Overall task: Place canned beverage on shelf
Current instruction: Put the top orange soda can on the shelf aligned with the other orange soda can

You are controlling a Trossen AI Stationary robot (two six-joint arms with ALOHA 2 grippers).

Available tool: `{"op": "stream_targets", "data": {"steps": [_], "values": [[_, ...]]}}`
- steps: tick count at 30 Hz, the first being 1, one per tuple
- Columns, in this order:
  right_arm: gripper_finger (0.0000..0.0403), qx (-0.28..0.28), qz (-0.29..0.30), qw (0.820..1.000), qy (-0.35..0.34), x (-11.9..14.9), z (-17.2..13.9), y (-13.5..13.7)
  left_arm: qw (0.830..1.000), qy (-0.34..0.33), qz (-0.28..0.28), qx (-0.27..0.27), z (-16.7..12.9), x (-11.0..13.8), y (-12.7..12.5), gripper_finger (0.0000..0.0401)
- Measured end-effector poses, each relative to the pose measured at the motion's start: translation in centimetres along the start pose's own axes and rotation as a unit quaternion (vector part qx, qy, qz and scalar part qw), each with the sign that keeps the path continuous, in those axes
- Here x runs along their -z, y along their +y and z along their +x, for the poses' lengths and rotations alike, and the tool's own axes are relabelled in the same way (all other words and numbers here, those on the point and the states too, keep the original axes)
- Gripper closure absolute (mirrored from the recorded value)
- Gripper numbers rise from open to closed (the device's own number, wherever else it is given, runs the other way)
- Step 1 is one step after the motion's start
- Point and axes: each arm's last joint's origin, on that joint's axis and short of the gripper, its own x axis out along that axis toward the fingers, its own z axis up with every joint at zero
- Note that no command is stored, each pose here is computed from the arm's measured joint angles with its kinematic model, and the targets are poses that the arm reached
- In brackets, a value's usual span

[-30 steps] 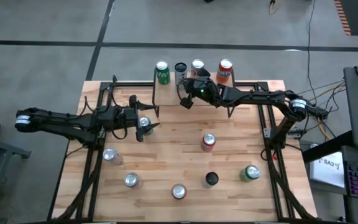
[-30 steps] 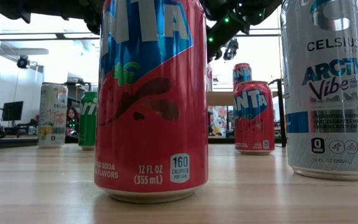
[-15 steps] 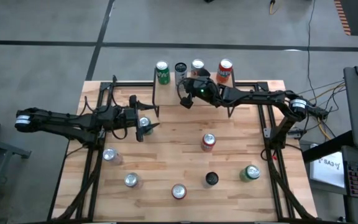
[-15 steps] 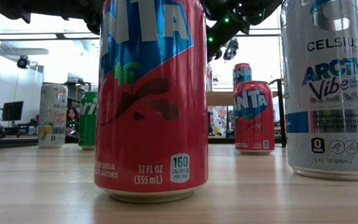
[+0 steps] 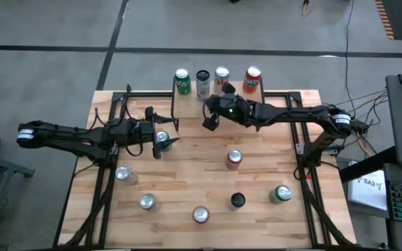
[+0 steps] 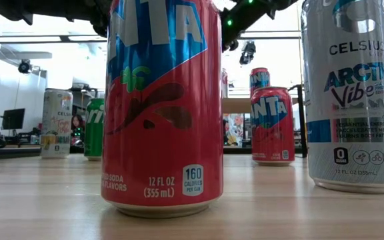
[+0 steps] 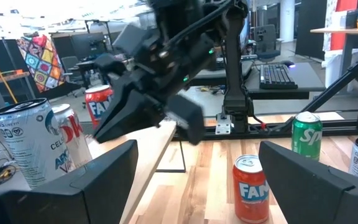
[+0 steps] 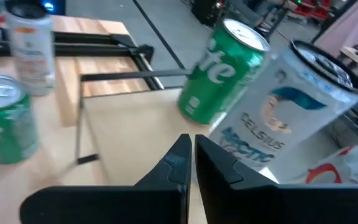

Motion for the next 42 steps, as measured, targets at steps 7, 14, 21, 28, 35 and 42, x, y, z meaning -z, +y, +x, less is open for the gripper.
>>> {"op": "stream_targets", "data": {"steps": [7,14,21,28,35,42], "values": [[0.039,-0.026,-0.011,1.0,-0.01,-0.7,-1.8,1.5,1.0,0.0,-0.007,0.0,0.0,0.0,0.0,0.008],[0.039,-0.052,-0.022,0.998,-0.012,-1.1,-3.1,3.0,1.0,0.0,-0.013,0.0,0.0,0.0,0.0,0.008],[0.039,-0.075,-0.027,0.997,0.001,-0.9,-4.1,4.4,1.0,0.0,-0.023,0.001,0.0,0.0,0.0,0.008],[0.039,-0.099,-0.032,0.994,0.022,-0.5,-5.1,5.9,0.999,-0.002,-0.05,0.017,0.0,0.0,-0.1,0.008],[0.039,-0.121,-0.04,0.991,0.045,-0.1,-6.1,7.2,0.995,-0.004,-0.075,0.059,0.0,-0.1,-0.4,0.008],[0.039,-0.142,-0.041,0.987,0.066,0.3,-7.5,8.4,0.994,-0.003,-0.092,0.066,-0.1,-0.1,-0.6,0.008]]}}
